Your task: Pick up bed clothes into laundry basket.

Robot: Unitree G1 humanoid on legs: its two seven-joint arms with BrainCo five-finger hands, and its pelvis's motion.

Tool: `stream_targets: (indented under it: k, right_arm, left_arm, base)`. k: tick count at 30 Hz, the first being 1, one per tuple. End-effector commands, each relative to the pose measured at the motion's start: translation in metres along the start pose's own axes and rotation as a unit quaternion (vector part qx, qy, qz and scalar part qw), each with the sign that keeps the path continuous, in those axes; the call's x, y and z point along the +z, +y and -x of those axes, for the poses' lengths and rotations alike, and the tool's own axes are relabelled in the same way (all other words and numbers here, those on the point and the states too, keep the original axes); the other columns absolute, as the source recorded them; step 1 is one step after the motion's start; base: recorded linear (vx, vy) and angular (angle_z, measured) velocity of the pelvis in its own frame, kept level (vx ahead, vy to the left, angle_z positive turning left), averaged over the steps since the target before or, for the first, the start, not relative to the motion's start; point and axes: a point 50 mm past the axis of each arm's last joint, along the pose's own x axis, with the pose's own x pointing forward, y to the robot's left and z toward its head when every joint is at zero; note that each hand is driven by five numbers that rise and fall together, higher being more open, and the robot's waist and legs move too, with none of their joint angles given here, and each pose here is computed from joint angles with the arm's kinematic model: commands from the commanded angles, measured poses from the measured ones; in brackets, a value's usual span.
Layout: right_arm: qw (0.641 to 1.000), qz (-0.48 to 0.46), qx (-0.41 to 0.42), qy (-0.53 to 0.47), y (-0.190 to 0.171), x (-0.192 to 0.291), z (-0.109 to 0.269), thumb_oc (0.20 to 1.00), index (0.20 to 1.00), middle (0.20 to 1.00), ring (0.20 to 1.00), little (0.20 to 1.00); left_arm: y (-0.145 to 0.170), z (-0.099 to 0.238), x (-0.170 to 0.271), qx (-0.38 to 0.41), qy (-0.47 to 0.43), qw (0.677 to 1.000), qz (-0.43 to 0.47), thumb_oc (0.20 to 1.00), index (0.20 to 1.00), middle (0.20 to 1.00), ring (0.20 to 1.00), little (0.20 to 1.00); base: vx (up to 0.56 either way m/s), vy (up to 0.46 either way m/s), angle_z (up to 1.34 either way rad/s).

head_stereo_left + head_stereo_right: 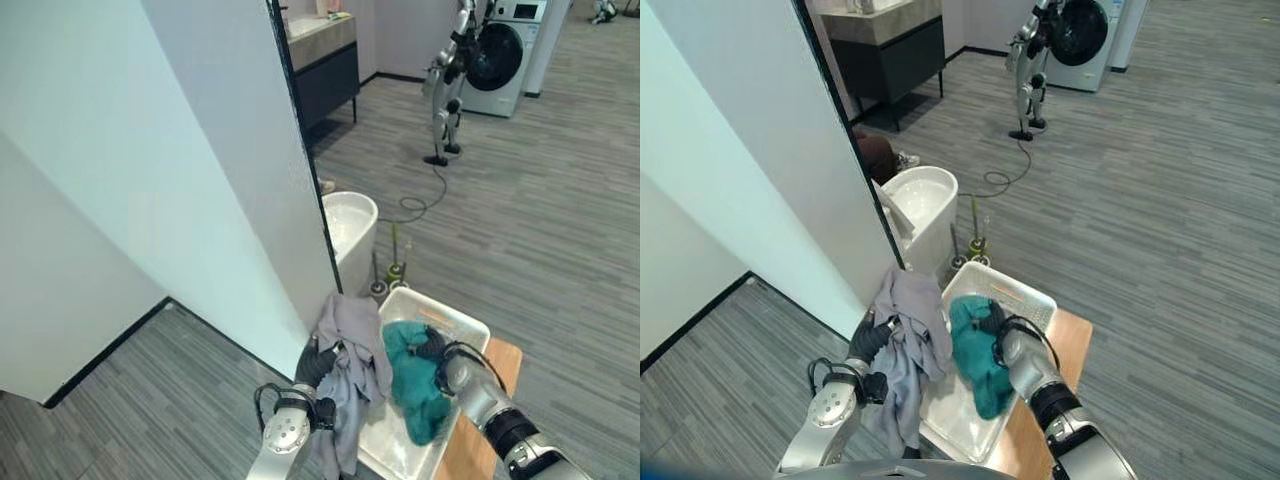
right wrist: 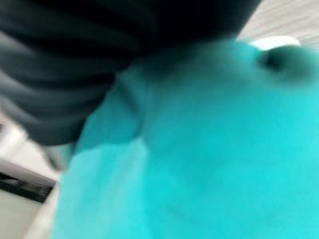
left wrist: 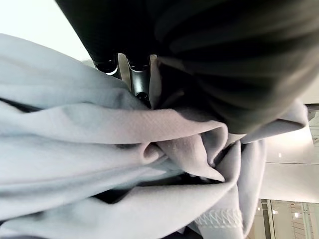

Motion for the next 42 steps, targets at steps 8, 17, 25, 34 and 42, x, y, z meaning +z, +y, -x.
stream_targets:
  k: [8,17,25,34,42]
  right_arm:
    - [0.965,-0.077,-0.192,-0.164,-0.111,0.045,0.033,1.0,1.0,1.0,1.0,1.0]
    - [0.938,-0.163,-0.23,-0.201,-0.119,0.008,0.083,1.0,1.0,1.0,1.0,1.0]
    - [0.938,-0.182,-0.237,-0.178,-0.1,-0.032,0.103,1.0,1.0,1.0,1.0,1.0]
    - [0.939,-0.195,-0.235,-0.158,-0.092,-0.053,0.11,1.0,1.0,1.0,1.0,1.0]
    - [0.929,-0.203,-0.231,-0.203,-0.092,-0.037,0.122,1.0,1.0,1.0,1.0,1.0]
  left_arm:
    - [-0.051,-0.027,0.048,-0.079,-0.106,0.99,0.049,0.2,0.2,0.2,0.2,0.2]
    - [-0.055,-0.053,0.051,-0.013,-0.105,0.993,-0.048,0.2,0.2,0.2,0.2,0.2]
    - [-0.026,-0.077,0.035,0.109,-0.06,0.986,-0.114,0.2,0.2,0.2,0.2,0.2]
    - [0.014,-0.103,0.021,0.213,0.0,0.956,-0.203,0.2,0.2,0.2,0.2,0.2]
    - [0.008,-0.107,0.016,0.192,0.019,0.974,-0.12,1.0,1.0,1.0,1.0,1.0]
  base:
    - [0.0,-0.021,-0.11]
    - [0.01,-0.008,-0.3]
    - [0.02,0.008,-0.28]
    - [0.03,0.036,-0.2]
    - [-0.01,-0.025,-0.05]
